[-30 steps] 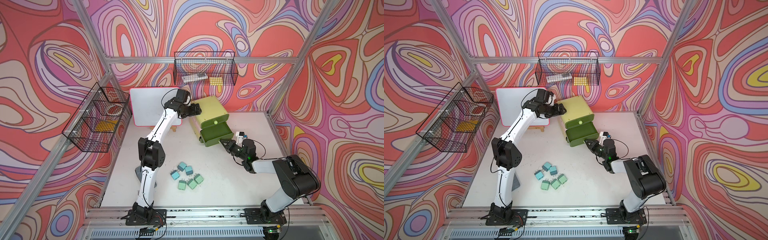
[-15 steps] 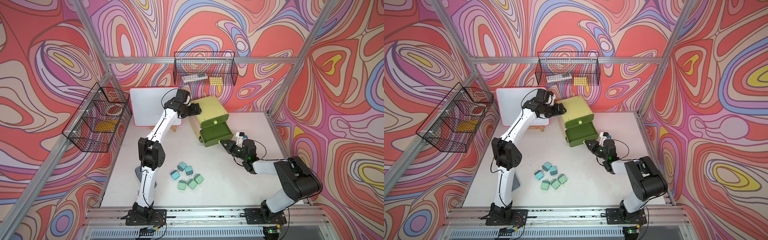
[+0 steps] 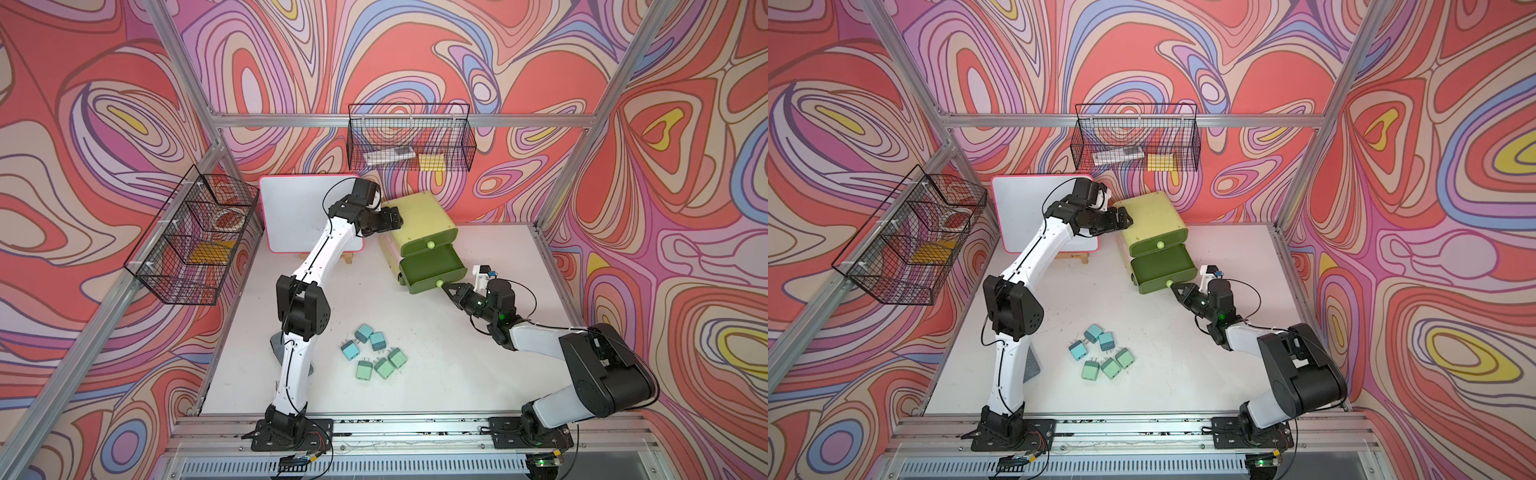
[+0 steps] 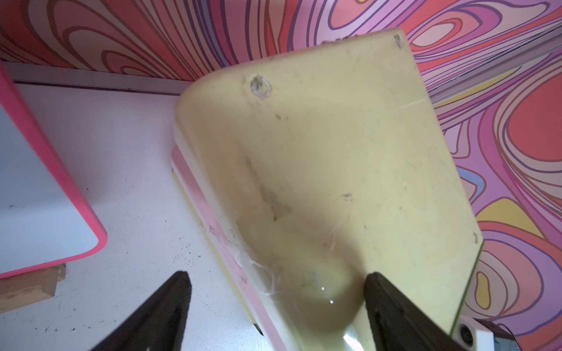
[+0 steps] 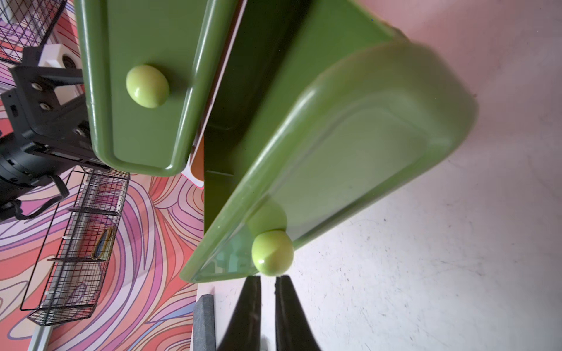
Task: Place the plugs into the drawer by color
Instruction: Open the drawer in the storage box.
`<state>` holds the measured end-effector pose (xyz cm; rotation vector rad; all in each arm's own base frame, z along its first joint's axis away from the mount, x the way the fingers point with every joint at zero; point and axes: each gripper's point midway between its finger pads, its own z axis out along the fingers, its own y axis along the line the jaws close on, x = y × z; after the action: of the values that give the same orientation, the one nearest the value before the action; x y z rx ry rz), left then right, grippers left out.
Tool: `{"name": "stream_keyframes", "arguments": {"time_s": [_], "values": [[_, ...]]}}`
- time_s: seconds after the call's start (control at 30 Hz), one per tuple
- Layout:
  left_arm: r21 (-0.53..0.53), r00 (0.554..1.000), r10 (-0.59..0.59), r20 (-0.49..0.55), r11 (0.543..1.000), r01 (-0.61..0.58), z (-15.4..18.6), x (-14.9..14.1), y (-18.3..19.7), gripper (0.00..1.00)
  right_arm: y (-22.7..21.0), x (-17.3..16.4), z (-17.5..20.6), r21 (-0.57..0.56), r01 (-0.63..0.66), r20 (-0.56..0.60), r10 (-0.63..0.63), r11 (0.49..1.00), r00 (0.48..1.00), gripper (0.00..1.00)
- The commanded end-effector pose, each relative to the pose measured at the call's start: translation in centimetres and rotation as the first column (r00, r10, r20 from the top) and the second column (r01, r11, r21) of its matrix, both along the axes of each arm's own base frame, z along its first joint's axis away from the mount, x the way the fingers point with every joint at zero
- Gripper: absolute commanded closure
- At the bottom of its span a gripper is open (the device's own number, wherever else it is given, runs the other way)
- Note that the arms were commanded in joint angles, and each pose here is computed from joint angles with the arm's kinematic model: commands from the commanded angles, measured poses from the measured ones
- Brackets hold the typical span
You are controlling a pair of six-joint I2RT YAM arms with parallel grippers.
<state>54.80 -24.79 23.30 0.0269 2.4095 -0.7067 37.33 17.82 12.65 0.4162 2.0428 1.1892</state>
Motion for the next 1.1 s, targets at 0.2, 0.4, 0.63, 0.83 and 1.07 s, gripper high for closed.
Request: {"name": "stream_keyframes", "arguments": {"time_s": [0.2,0.4,0.63,0.83,1.07], "values": [[0.029,0.999,0.000,-0.054,1.000,0.001,-2.1,-0.5,0.2,0.12,0.4,-1.1,1.2,-0.188,-0.053,0.031,0.060,0.981,0.998,0.73],[0.030,0.999,-0.001,-0.053,1.000,0.002,-2.1,-0.5,0.2,0.12,3.4,-2.4,4.0,-0.505,-0.095,0.095,0.164,0.858,0.982,0.64],[0.031,0.999,-0.001,-0.049,1.000,0.002,-1.9,-0.5,0.2,0.12,7.3,-1.8,6.1,-0.766,-0.105,0.104,0.283,0.634,0.953,0.63],[0.033,0.999,-0.001,-0.047,0.999,0.003,-1.8,-0.6,0.3,0.12,9.7,0.4,6.2,-0.876,-0.125,0.050,0.345,0.466,0.937,0.62],[0.036,0.999,-0.002,-0.047,0.999,0.004,-1.9,-0.6,0.3,0.12,11.5,2.6,4.5,-0.924,-0.172,-0.032,0.379,0.341,0.925,0.58]]}}
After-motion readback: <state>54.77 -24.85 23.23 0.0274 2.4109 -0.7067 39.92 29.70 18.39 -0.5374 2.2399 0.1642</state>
